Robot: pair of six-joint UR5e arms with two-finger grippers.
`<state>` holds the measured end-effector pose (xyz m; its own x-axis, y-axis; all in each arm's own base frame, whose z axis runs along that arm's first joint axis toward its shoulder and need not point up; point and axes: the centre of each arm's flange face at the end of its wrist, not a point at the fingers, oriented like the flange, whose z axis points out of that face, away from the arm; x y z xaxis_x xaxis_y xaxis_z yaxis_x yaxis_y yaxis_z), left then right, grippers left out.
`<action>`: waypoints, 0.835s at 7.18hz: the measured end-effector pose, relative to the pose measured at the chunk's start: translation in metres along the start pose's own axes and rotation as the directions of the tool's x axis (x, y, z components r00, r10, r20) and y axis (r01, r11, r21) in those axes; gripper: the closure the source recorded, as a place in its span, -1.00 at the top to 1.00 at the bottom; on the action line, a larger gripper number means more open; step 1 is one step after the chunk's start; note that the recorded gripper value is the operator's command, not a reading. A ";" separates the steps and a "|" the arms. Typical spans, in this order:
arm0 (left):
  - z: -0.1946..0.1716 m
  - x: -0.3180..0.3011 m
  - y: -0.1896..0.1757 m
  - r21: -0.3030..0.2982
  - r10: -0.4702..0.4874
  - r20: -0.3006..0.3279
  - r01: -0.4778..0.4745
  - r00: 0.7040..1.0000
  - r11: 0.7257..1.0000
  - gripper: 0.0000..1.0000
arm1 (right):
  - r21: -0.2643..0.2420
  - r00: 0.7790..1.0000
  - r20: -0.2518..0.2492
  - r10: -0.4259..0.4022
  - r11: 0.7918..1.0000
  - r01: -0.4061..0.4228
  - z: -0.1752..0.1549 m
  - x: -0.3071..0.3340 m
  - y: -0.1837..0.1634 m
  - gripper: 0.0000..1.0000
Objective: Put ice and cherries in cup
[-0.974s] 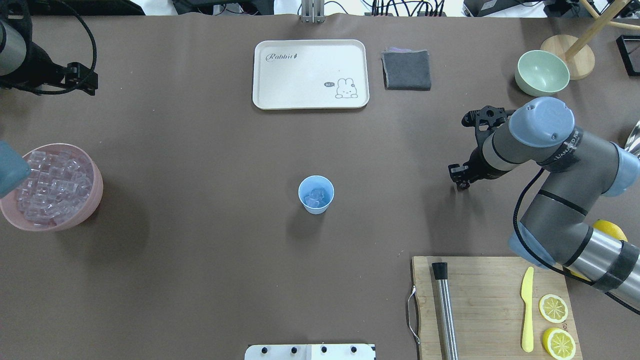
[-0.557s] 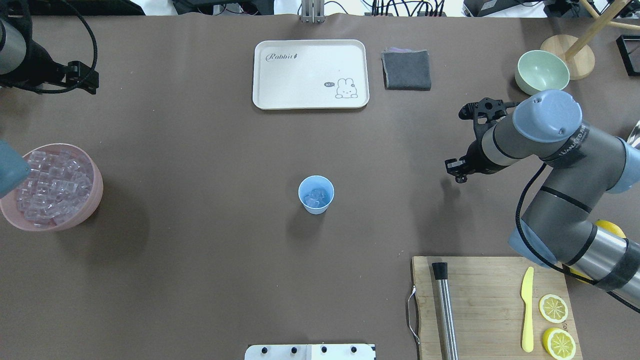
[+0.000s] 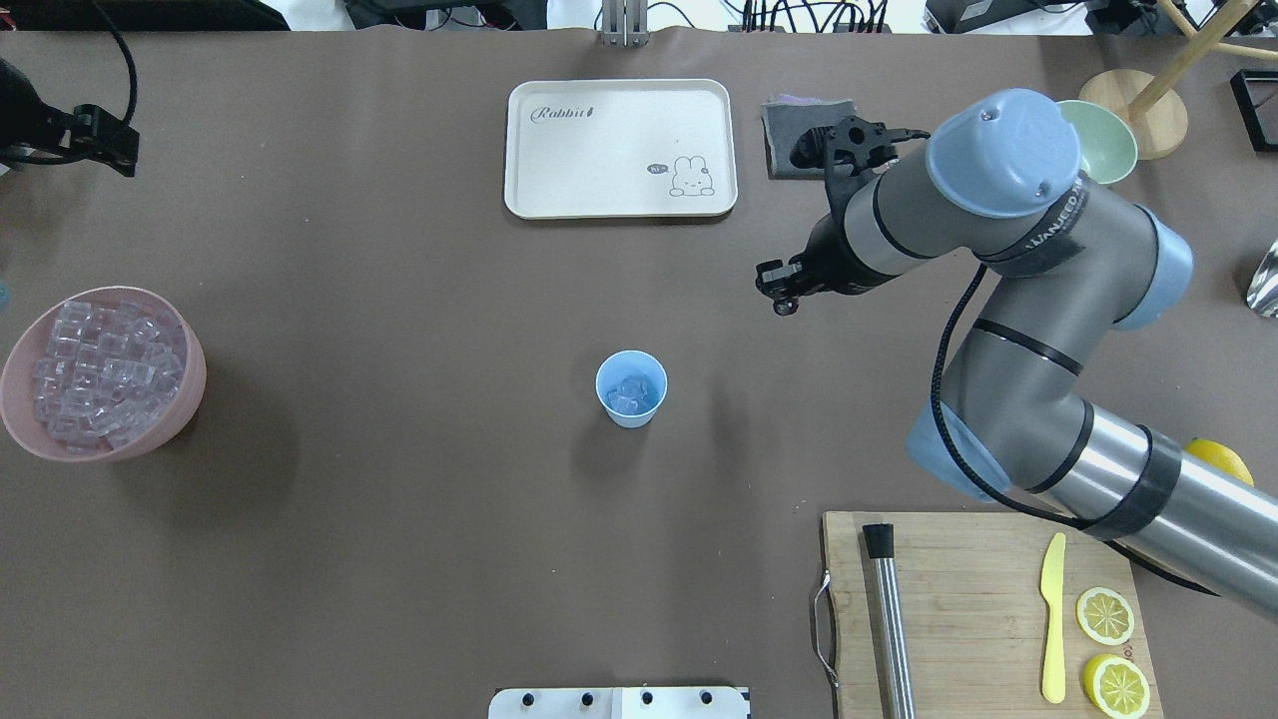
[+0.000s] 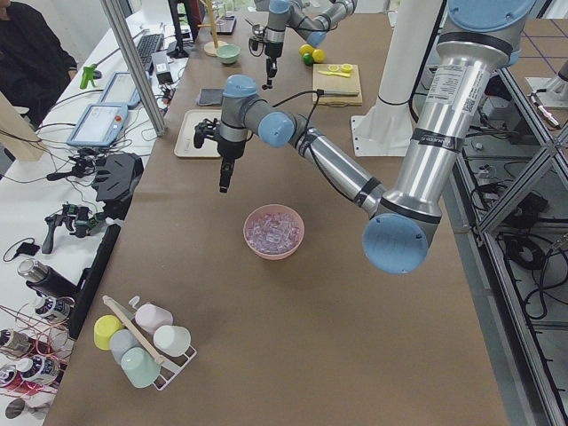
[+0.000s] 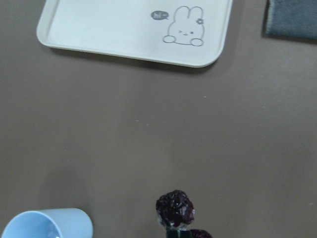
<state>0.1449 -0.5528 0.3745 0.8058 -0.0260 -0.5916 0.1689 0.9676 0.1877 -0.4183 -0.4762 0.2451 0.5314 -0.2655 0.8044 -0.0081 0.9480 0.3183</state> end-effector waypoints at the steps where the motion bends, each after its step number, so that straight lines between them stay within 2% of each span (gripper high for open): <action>1: 0.001 -0.050 -0.005 -0.026 0.027 0.012 -0.026 1.000 0.999 0.96 | 0.010 1.000 0.019 -0.024 1.000 0.024 0.004 -0.029 0.000 -1.00; 3: 0.005 -0.131 -0.005 -0.065 0.059 0.019 -0.058 0.998 0.996 0.96 | 0.024 0.997 0.050 -0.063 0.998 0.062 0.009 -0.065 0.008 -1.00; 6: 0.018 -0.168 0.000 -0.094 0.054 0.030 -0.051 0.998 0.994 0.96 | 0.033 0.993 0.070 -0.099 0.995 0.097 0.015 -0.095 0.021 -1.00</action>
<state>0.0203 -0.5533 0.4880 0.8305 0.0192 -0.5567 0.0734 0.9869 0.1436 -0.4814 -0.4338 0.1827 0.4691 -0.3697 0.8021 0.0151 0.9114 0.4112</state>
